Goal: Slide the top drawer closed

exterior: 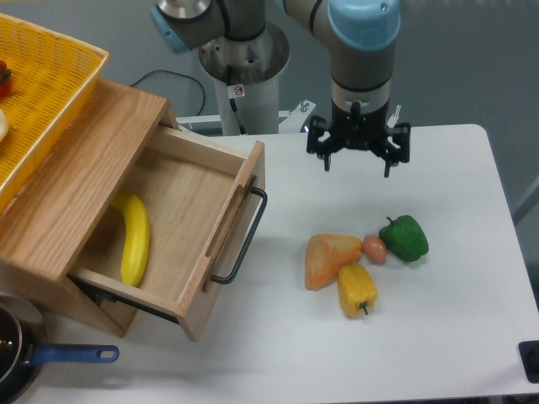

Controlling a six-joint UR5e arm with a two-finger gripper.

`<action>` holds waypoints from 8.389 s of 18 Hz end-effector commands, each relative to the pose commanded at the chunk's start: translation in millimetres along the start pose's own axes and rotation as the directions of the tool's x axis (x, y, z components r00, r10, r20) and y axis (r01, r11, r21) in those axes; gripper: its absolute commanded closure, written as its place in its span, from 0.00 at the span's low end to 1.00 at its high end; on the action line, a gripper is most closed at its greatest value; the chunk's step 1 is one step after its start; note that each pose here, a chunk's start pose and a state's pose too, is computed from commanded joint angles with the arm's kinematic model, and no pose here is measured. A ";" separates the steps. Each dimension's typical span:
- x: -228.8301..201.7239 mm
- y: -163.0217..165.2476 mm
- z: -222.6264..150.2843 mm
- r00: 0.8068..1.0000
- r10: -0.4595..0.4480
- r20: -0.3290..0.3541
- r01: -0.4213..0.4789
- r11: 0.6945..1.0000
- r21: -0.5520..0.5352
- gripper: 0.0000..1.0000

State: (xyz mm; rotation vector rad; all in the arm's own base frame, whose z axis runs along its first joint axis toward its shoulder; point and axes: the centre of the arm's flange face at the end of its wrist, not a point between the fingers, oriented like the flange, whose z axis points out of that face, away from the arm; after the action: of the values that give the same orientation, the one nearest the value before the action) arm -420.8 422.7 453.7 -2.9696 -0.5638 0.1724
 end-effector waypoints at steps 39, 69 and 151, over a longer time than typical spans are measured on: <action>61.5 -21.6 28.1 0.979 -0.094 -0.182 0.068 0.988 -0.141 0.00; 151.7 -37.4 22.5 0.977 -0.053 -0.207 0.020 0.987 -0.158 0.00; -128.6 128.9 0.1 0.693 0.696 -0.189 -0.714 0.699 -0.042 0.00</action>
State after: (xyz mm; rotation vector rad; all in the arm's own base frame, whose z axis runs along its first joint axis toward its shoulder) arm -493.6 255.9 448.1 -3.0926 0.6523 -0.0452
